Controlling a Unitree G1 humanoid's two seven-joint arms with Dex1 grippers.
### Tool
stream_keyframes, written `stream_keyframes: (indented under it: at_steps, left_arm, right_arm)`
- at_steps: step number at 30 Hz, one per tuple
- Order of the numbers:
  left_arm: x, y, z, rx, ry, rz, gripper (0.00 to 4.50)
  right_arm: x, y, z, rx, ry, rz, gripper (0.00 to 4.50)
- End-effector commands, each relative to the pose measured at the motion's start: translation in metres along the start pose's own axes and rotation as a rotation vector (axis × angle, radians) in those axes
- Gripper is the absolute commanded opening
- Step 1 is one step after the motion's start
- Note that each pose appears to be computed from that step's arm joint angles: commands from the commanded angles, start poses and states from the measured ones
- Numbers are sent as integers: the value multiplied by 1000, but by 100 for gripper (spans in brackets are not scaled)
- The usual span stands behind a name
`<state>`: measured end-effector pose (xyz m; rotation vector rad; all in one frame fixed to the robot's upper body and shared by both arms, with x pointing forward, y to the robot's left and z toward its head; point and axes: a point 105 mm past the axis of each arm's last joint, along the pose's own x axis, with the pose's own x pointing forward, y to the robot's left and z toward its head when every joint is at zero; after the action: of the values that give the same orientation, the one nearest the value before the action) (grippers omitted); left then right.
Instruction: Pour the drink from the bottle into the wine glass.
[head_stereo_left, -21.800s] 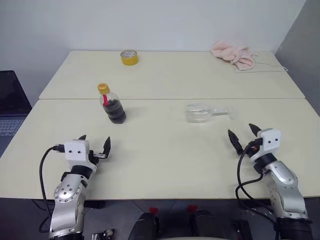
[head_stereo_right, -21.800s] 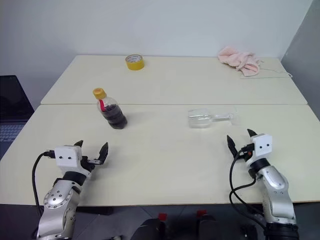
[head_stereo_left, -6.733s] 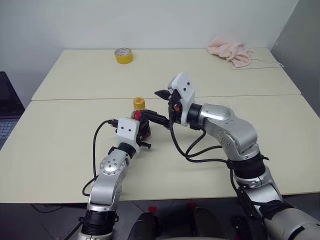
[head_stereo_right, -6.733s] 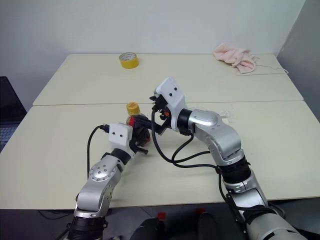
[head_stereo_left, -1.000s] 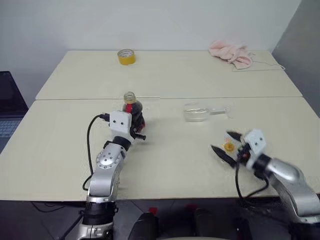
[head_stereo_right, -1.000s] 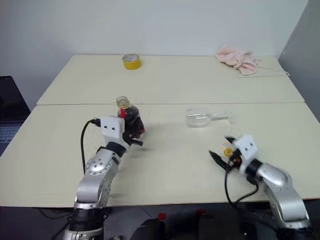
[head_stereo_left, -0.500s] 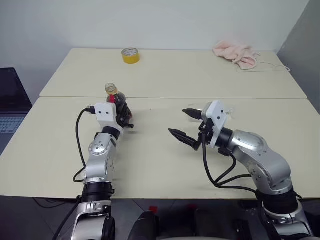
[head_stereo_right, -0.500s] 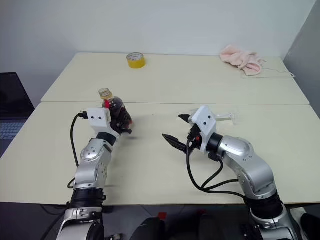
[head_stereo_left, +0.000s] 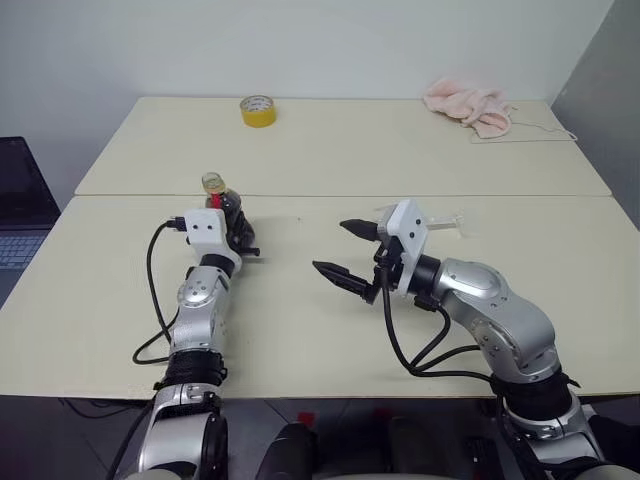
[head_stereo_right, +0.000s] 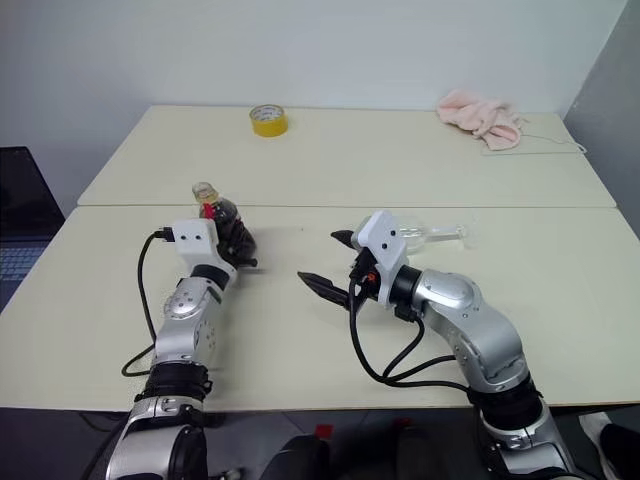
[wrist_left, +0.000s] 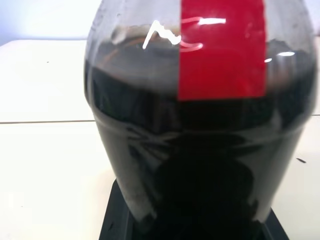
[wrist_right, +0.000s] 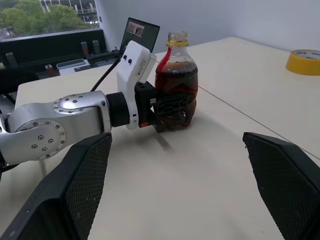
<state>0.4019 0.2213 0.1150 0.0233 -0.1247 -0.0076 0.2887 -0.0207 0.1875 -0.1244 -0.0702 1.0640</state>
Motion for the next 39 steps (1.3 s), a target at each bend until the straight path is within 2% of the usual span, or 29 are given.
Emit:
stream_keyframes:
  at_steps: [1, 2, 12, 14, 22, 29, 32, 35, 39]
  left_arm:
    - [8, 2, 18, 8, -72, 11, 74]
    - [8, 2, 17, 6, -70, 13, 74]
    - [0, 9, 18, -16, -88, 18, 399]
    - [-5, 9, 18, -12, -89, 16, 448]
    - [-25, 9, 20, 7, -82, -7, 448]
    - [-53, 17, 19, 24, -44, 22, 448]
    - [-77, 22, 14, 42, 7, 27, 448]
    - [-93, 9, 17, 93, 34, -65, 448]
    - [-107, -30, 24, 150, 55, -334, 448]
  right_arm:
    - [1, 4, 14, -29, -44, 13, 450]
    - [1, 4, 14, -29, -44, 13, 450]
    - [0, 5, 14, -33, -40, 22, 450]
    - [0, 5, 14, -38, -41, 24, 450]
    - [-5, 5, 12, -70, -27, 26, 450]
    - [-17, 2, 6, -82, 0, 12, 450]
    - [-32, -3, -4, -90, 47, -24, 450]
    - [-44, -7, -9, -88, 65, -66, 450]
    - [-61, -15, -19, -105, 106, -141, 450]
